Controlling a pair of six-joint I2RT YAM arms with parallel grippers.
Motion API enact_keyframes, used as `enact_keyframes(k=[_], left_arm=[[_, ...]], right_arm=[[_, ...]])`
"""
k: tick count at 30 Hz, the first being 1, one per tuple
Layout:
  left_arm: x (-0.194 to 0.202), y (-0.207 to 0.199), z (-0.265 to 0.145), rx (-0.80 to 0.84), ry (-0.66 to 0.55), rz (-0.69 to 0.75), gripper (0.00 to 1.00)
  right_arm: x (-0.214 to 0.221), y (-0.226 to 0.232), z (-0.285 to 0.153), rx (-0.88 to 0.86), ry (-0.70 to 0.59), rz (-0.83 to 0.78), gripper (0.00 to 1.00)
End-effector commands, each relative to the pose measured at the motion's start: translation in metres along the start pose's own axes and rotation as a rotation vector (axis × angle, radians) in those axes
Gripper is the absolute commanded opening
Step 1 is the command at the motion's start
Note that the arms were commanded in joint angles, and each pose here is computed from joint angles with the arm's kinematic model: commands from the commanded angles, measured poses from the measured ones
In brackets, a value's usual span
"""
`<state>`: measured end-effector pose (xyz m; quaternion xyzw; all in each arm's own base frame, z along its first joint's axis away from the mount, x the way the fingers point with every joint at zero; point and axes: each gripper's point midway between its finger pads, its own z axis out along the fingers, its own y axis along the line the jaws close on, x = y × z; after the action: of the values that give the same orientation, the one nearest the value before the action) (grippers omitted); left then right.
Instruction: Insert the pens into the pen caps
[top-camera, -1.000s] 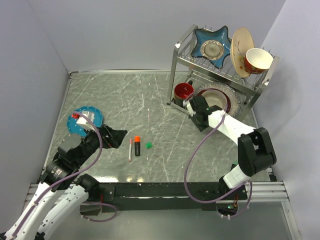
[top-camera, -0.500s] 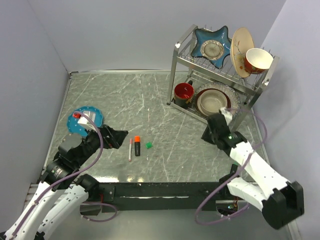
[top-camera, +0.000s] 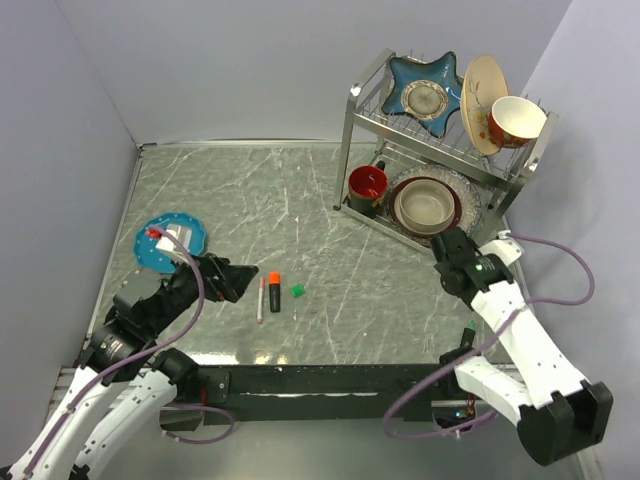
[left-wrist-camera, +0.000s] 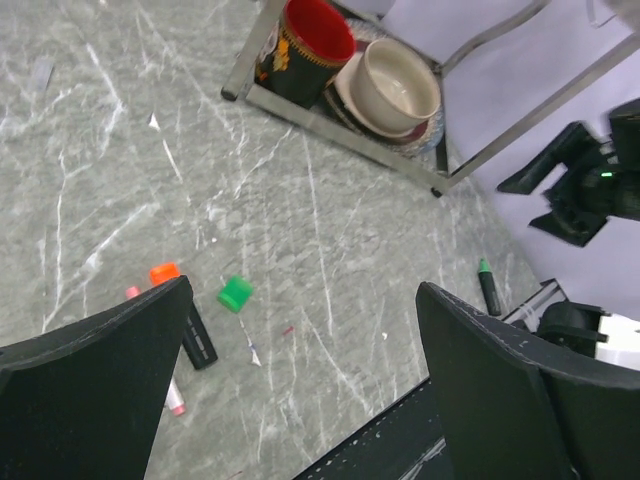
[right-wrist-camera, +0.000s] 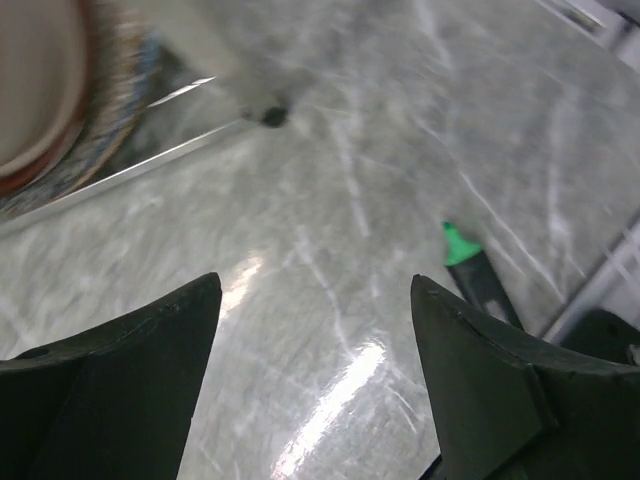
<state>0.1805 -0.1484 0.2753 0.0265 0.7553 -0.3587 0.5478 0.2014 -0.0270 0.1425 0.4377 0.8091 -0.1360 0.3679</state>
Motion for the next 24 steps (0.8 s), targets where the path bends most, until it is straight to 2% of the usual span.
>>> enact_keyframes(k=[1, 4, 7, 9, 11, 12, 15, 24], left_arm=[[-0.015, -0.014, -0.011, 0.066, -0.069, 0.026, 0.99], [-0.019, -0.014, -0.016, 0.061, -0.093, 0.021, 1.0], [-0.023, -0.017, -0.022, 0.075, -0.118, 0.026, 0.99], [-0.024, -0.017, -0.024, 0.077, -0.128, 0.026, 0.99], [-0.025, -0.019, -0.026, 0.088, -0.134, 0.028, 0.99], [-0.026, -0.02, -0.027, 0.09, -0.138, 0.029, 0.99], [-0.027, -0.017, -0.027, 0.077, -0.143, 0.027, 0.99], [-0.026, -0.017, -0.027, 0.074, -0.14, 0.027, 0.99]], right_arm=[[0.001, -0.03, 0.001, 0.174, 0.034, 0.145, 0.85], [0.01, -0.048, 0.011, 0.239, 0.067, 0.197, 0.88], [0.032, -0.049, 0.028, 0.217, 0.173, 0.257, 0.93], [0.046, -0.049, 0.037, 0.208, 0.216, 0.29, 0.93], [0.06, -0.056, 0.047, 0.251, 0.26, 0.365, 0.93], [0.065, -0.061, 0.049, 0.282, 0.272, 0.352, 0.93], [0.062, -0.081, 0.054, 0.394, 0.228, 0.345, 0.94], [0.062, -0.085, 0.072, 0.451, 0.187, 0.355, 0.98]])
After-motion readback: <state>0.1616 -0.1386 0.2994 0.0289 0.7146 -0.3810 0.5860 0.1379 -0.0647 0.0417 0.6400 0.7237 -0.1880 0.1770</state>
